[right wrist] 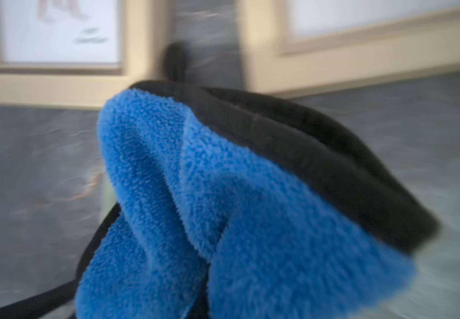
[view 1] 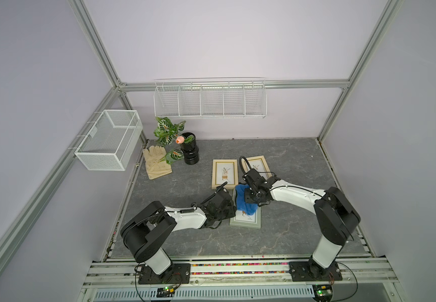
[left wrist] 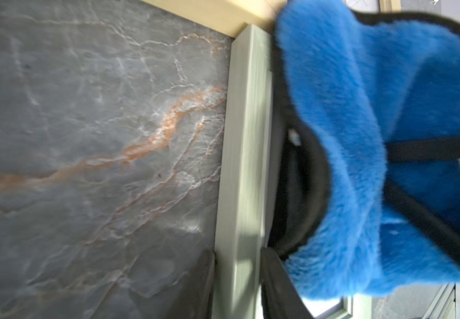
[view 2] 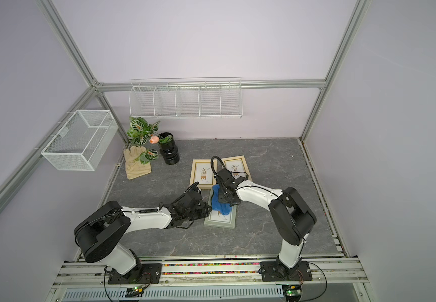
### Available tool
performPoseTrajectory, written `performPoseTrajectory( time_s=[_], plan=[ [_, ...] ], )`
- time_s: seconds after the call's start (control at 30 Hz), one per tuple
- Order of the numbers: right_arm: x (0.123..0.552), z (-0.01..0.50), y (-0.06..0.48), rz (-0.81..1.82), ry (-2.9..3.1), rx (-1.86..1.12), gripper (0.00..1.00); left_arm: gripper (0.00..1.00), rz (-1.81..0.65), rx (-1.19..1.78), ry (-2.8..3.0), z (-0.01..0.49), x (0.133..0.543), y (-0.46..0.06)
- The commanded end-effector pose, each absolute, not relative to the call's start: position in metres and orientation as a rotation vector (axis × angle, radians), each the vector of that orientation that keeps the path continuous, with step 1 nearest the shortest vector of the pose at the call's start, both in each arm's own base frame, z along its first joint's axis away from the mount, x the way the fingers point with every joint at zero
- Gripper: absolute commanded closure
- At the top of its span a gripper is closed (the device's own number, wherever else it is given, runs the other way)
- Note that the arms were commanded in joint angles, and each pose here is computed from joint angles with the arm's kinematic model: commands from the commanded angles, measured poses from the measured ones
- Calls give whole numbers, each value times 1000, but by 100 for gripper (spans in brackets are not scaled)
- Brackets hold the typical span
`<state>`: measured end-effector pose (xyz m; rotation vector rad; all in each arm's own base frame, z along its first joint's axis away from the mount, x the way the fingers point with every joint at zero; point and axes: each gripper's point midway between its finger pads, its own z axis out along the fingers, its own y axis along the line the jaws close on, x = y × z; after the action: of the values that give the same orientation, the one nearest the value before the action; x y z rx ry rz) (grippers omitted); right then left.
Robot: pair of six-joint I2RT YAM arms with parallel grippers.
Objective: Wipe the picture frame with a cloth
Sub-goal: Wipe the dirt from the picture frame.
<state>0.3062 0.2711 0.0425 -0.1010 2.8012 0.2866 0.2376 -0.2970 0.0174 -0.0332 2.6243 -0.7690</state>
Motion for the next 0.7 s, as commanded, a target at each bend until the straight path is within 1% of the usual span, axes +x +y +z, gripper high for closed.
performPoseTrajectory(
  time_s=[0.0, 0.07, 0.17, 0.23, 0.3, 0.4, 0.6, 0.67],
  plan=[
    [301, 30, 294, 343, 2851, -116, 93, 68, -112, -81, 3120, -79, 141, -182],
    [306, 27, 275, 273, 2855, -61, 93, 67, -102, -75, 3121, -80, 141, -181],
    [308, 26, 230, 159, 2852, 28, 93, 67, -94, -77, 3126, -81, 140, -179],
    [305, 33, 204, 60, 2826, 33, 93, 66, -72, -86, 3131, -83, 139, -177],
    [301, 41, 191, 8, 2806, 24, 93, 65, -56, -90, 3137, -84, 138, -175],
    [300, 47, 202, 77, 2804, 10, 93, 65, -56, -92, 3135, -84, 139, -176],
    [301, 52, 275, 274, 2803, -109, 93, 64, -46, -88, 3140, -84, 138, -175],
    [301, 49, 278, 280, 2820, -106, 93, 63, -44, -90, 3141, -84, 138, -174]
  ],
)
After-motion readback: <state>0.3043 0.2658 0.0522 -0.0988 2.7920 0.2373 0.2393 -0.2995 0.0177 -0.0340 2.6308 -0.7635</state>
